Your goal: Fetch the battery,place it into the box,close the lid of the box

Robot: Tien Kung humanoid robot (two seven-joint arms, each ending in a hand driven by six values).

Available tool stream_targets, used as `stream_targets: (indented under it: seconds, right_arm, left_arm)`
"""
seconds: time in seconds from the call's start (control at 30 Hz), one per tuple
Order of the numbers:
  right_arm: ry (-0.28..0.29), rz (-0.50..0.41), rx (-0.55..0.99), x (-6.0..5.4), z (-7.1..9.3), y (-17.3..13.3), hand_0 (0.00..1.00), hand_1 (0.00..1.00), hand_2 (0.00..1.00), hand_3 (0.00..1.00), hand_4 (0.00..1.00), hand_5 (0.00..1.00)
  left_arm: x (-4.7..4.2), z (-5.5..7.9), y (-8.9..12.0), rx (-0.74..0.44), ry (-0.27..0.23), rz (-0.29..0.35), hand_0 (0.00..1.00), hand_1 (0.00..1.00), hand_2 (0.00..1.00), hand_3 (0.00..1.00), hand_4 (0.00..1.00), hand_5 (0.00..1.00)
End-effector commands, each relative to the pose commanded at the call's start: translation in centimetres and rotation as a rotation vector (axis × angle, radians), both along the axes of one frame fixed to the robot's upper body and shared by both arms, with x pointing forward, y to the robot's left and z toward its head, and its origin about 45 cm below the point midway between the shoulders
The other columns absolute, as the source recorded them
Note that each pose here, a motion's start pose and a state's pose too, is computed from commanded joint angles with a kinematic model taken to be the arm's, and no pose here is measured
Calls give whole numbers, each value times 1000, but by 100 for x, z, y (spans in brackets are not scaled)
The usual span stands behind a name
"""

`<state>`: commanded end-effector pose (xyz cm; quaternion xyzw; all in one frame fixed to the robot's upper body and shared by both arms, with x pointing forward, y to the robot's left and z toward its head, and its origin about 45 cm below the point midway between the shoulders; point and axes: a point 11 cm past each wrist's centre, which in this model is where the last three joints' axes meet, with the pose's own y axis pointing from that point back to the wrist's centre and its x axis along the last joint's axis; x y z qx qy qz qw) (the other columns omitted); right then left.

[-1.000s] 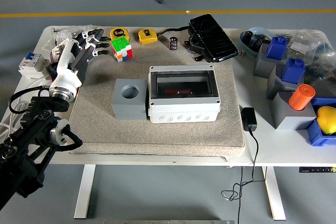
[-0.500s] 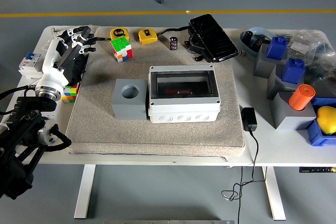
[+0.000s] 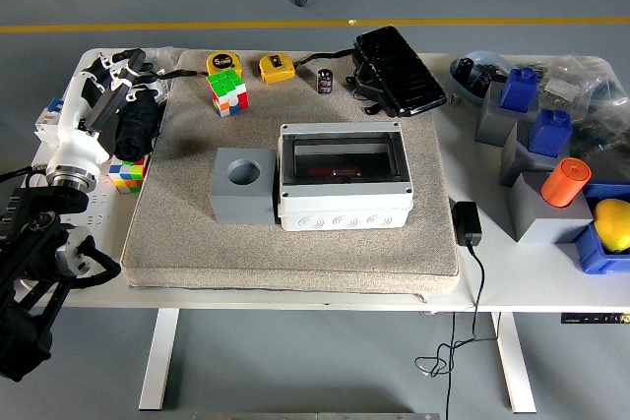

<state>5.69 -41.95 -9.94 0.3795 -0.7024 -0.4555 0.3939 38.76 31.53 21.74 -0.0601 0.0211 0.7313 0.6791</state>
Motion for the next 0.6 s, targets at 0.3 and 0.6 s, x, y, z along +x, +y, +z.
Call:
stream_targets:
  seconds: [0.3,0.6]
  right_arm:
    - [1,0,2,-6,-4,7,615,633,653,579,972,526]
    - [-3,2,0,18,2,1,615,633,652,579,972,526]
  left_arm:
    - [-50,41,207,-86,-43,119,409,513,518,565,946,467]
    - [-103,120,384,-173,-141,291,392,503,502,544,931,446]
